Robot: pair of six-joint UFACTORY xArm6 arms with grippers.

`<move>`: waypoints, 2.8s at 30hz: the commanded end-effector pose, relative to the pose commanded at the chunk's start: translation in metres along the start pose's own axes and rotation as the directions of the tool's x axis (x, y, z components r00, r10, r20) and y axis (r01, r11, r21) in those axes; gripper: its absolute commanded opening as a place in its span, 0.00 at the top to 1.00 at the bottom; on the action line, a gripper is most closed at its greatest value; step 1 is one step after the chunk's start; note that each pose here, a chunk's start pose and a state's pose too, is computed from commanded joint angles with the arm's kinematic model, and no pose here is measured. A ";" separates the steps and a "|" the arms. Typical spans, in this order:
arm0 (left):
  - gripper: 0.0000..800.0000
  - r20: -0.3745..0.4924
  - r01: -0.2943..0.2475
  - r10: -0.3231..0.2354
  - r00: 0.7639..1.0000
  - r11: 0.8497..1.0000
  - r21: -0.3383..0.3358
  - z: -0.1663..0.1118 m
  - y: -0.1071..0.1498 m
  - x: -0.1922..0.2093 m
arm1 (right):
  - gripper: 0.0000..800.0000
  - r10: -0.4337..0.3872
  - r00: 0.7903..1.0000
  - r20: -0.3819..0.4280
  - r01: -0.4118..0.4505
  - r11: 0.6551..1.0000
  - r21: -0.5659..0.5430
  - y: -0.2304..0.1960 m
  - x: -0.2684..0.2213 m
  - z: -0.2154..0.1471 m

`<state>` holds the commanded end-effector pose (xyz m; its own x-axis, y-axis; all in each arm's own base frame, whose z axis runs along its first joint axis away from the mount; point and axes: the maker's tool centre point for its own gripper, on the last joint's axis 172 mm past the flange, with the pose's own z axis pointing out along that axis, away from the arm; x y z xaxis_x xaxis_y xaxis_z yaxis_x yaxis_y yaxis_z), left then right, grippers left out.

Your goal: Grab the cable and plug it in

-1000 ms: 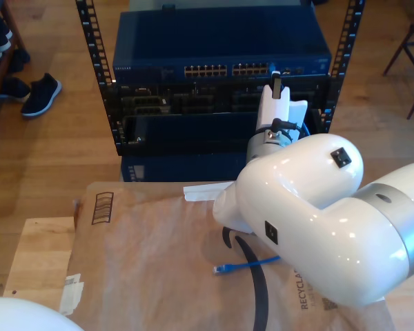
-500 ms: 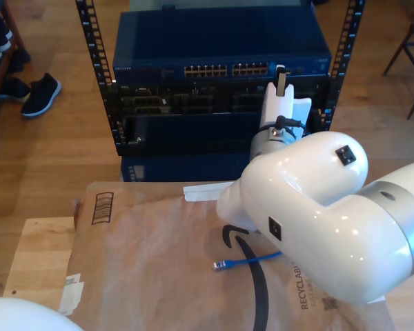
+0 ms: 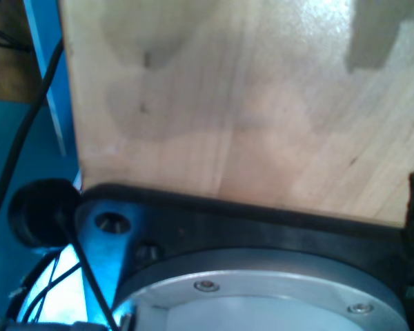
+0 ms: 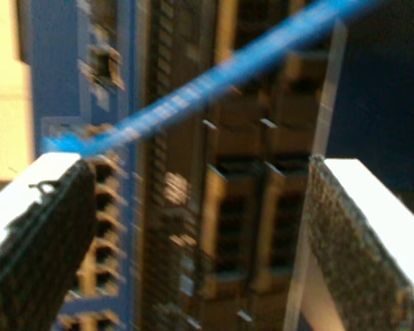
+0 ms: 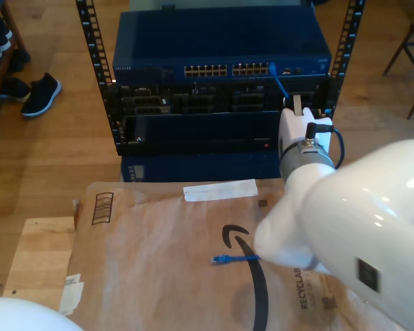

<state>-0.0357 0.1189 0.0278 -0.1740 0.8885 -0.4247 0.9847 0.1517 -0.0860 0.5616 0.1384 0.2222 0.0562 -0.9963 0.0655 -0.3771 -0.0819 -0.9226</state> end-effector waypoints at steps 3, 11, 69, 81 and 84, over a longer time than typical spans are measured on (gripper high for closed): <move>0.00 0.000 0.000 0.000 1.000 1.000 0.000 0.000 0.000 0.000 | 0.36 -0.029 0.999 0.031 0.030 0.999 -0.027 -0.001 0.008 -0.012; 0.00 0.000 0.000 0.000 1.000 1.000 0.000 0.000 0.000 0.000 | 0.23 -0.234 0.968 0.092 0.248 0.950 -0.188 0.019 0.082 -0.042; 0.00 0.000 0.000 0.000 1.000 1.000 0.000 0.000 0.000 0.000 | 0.00 0.178 0.946 0.272 0.225 0.247 -0.943 0.406 0.267 -0.454; 0.00 0.000 -0.002 0.002 1.000 1.000 0.000 0.000 0.000 0.000 | 0.00 0.195 0.946 0.259 0.205 0.260 -0.943 0.416 0.260 -0.450; 0.00 0.000 -0.002 0.002 1.000 1.000 0.000 0.000 0.000 0.000 | 0.00 0.195 0.946 0.259 0.205 0.260 -0.943 0.416 0.260 -0.450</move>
<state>-0.0357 0.1189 0.0278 -0.1725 0.8887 -0.4248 0.9849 0.1504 -0.0854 0.0034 -0.1671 0.0265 0.2194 -0.9513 -0.2166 -0.9589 -0.2512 0.1320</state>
